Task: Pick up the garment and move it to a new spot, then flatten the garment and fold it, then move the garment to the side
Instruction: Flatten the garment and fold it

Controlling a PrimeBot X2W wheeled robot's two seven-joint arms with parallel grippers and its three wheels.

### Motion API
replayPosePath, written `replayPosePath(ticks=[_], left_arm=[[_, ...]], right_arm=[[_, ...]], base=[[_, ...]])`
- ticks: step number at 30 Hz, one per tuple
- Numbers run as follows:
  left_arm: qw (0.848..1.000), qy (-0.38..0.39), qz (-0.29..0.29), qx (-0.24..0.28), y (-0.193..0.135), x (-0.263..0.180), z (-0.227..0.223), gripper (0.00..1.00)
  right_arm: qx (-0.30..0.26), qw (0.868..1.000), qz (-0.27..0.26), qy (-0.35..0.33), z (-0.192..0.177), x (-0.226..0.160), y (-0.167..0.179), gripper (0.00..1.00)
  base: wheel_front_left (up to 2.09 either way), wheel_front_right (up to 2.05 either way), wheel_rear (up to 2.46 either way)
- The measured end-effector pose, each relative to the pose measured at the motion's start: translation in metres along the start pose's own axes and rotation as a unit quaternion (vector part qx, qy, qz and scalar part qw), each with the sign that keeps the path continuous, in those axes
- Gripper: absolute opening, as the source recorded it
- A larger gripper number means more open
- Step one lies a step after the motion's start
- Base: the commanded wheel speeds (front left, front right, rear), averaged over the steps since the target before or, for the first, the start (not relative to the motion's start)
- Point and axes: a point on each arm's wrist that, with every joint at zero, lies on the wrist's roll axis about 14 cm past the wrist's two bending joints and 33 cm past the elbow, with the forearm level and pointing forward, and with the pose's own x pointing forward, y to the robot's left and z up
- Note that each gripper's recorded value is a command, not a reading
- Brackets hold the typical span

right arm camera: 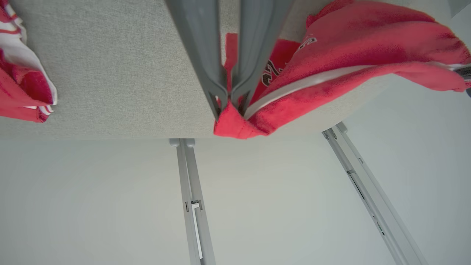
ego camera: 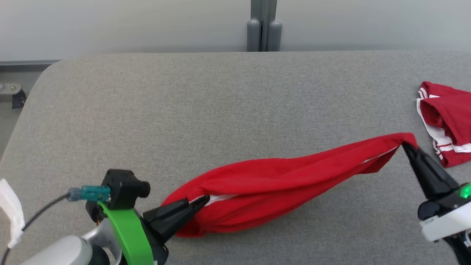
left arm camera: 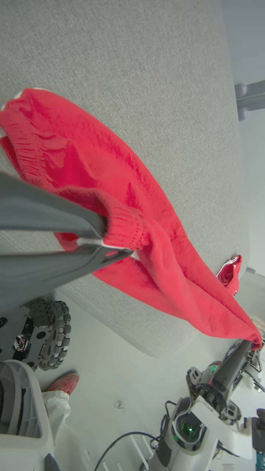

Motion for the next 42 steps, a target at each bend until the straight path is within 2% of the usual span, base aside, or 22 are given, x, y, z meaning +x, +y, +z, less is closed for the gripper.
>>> replayPosePath(ticks=[3,6,10,14,20,24,26,28,31,36,39,42], left_arm=[[0.999,-0.035,-0.036,0.014,-0.016,-0.004,0.044,0.0],[0.995,-0.072,-0.056,0.048,-0.021,-0.003,0.084,0.0],[0.985,-0.121,-0.047,0.115,-0.006,0.01,0.135,0.0],[0.971,-0.166,-0.034,0.168,0.017,0.041,0.182,0.0],[0.937,-0.252,-0.014,0.243,0.053,0.09,0.255,0.0],[0.905,-0.325,-0.005,0.275,0.075,0.113,0.293,0.0],[0.897,-0.346,-0.004,0.276,0.086,0.126,0.3,0.0],[0.901,-0.341,-0.004,0.269,0.099,0.141,0.291,0.0],[0.917,-0.31,-0.011,0.251,0.117,0.164,0.258,0.0],[0.958,-0.217,-0.031,0.184,0.139,0.188,0.151,0.0],[0.973,-0.168,-0.044,0.154,0.134,0.184,0.096,0.0],[0.983,-0.121,-0.056,0.123,0.118,0.172,0.044,0.0]], right_arm=[[0.001,0.999,-0.007,-0.032,0.035,0.006,-0.012,0.0],[0.005,0.999,-0.006,-0.042,0.054,0.018,-0.021,0.0],[-0.008,0.998,0.0,-0.061,0.079,0.047,-0.031,0.0],[-0.046,0.996,0.001,-0.079,0.101,0.093,-0.046,0.0],[-0.112,0.985,-0.013,-0.131,0.14,0.155,-0.072,0.0],[-0.14,0.974,-0.031,-0.174,0.161,0.18,-0.094,0.0],[-0.149,0.971,-0.039,-0.184,0.162,0.188,-0.105,0.0],[-0.145,0.972,-0.044,-0.181,0.152,0.193,-0.115,0.0],[-0.13,0.979,-0.049,-0.152,0.117,0.197,-0.129,0.0],[-0.084,0.993,-0.076,-0.04,0.014,0.171,-0.156,0.0],[-0.06,0.993,-0.097,0.002,-0.022,0.143,-0.164,0.0],[-0.035,0.993,-0.111,0.024,-0.04,0.115,-0.163,0.0]], base=[[0.0,0.0,0.0],[0.0,0.0,0.0],[0.0,0.0,0.0],[0.0,0.0,0.0],[0.0,0.0,0.0],[0.0,0.0,0.0],[0.0,0.0,0.0],[0.0,0.0,0.0],[0.0,0.0,0.0],[0.0,0.0,0.0],[0.0,0.0,0.0],[0.0,0.0,0.0]])
